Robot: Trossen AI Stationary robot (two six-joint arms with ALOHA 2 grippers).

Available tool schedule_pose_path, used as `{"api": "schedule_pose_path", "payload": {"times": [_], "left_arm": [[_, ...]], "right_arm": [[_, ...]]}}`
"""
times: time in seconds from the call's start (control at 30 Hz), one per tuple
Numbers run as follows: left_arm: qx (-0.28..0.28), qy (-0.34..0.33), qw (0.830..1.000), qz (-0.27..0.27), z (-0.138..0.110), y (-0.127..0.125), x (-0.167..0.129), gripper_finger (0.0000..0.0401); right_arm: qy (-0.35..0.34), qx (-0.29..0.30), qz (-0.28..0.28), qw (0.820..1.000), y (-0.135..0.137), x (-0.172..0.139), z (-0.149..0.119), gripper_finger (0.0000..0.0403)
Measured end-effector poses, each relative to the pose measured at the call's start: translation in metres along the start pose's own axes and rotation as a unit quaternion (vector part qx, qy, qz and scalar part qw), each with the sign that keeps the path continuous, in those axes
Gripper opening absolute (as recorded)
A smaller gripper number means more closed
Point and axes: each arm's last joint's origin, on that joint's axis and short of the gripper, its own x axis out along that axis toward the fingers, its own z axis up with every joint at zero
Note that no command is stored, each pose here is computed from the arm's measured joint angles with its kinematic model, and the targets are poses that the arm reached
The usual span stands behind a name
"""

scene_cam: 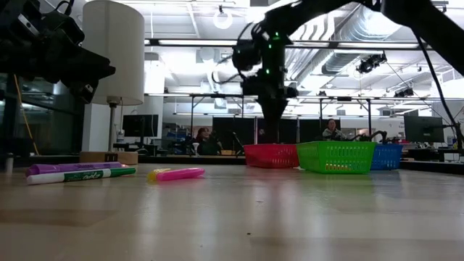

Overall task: Pick & Place Markers
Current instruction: Put the pink pen in the green bin

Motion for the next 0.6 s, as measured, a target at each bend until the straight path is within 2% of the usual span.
{"api": "schedule_pose_path", "payload": {"times": [0.2, 0.4, 0.6], "left_arm": [[0.000, 0.000, 1.000, 0.000, 0.000, 0.000, 0.000, 0.0083], [0.000, 0.000, 1.000, 0.000, 0.000, 0.000, 0.000, 0.0083], [0.000, 0.000, 1.000, 0.000, 0.000, 0.000, 0.000, 0.0083]], "right_arm": [[-0.013, -0.061, 0.017, 0.998, 0.037, -0.020, -0.013, 0.0124], [0.009, -0.144, 0.021, 0.989, 0.075, -0.029, -0.032, 0.0124], [0.008, -0.182, 0.028, 0.983, 0.117, -0.038, -0.052, 0.0124]]}}
